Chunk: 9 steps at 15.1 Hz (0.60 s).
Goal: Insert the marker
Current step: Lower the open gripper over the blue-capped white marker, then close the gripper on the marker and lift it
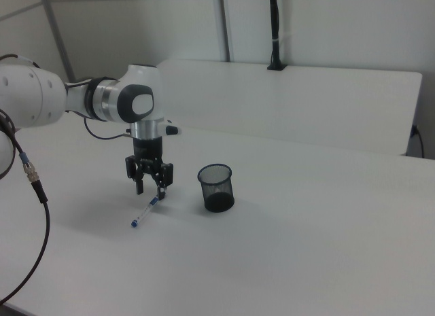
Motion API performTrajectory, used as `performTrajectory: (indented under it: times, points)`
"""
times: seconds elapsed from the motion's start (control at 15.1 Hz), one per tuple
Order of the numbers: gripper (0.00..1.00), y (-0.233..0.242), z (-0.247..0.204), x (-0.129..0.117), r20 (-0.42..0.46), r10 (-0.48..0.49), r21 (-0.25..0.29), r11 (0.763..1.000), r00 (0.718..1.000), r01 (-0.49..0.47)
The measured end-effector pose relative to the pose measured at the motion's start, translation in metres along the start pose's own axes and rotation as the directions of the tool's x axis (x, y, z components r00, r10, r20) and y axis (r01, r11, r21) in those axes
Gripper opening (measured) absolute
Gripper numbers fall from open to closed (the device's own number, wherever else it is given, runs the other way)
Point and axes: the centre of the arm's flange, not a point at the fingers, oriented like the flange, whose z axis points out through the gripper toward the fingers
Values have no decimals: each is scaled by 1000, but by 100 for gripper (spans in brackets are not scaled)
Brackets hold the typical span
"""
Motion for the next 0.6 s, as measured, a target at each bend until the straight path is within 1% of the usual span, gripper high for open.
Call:
performTrajectory:
  times: [0.13, 0.2, 0.26, 0.33, 0.46, 0.53, 0.6]
  points:
    - [70, 2, 7, 5, -9, 4, -4, 1000, 1000, -4]
    - [70, 2, 10, 7, -17, 5, -6, 1000, 1000, -5]
    - [62, 2, 14, 9, -19, 5, -7, 1000, 1000, -5]
    - [59, 2, 17, 11, -18, 5, -8, 1000, 1000, -5]
    - [46, 2, 20, 16, -41, 8, -10, 1000, 999, -8]
    - [46, 2, 20, 18, -56, 11, -10, 1000, 998, -12]
    - [39, 2, 20, 20, -67, 14, -10, 1000, 998, -14]
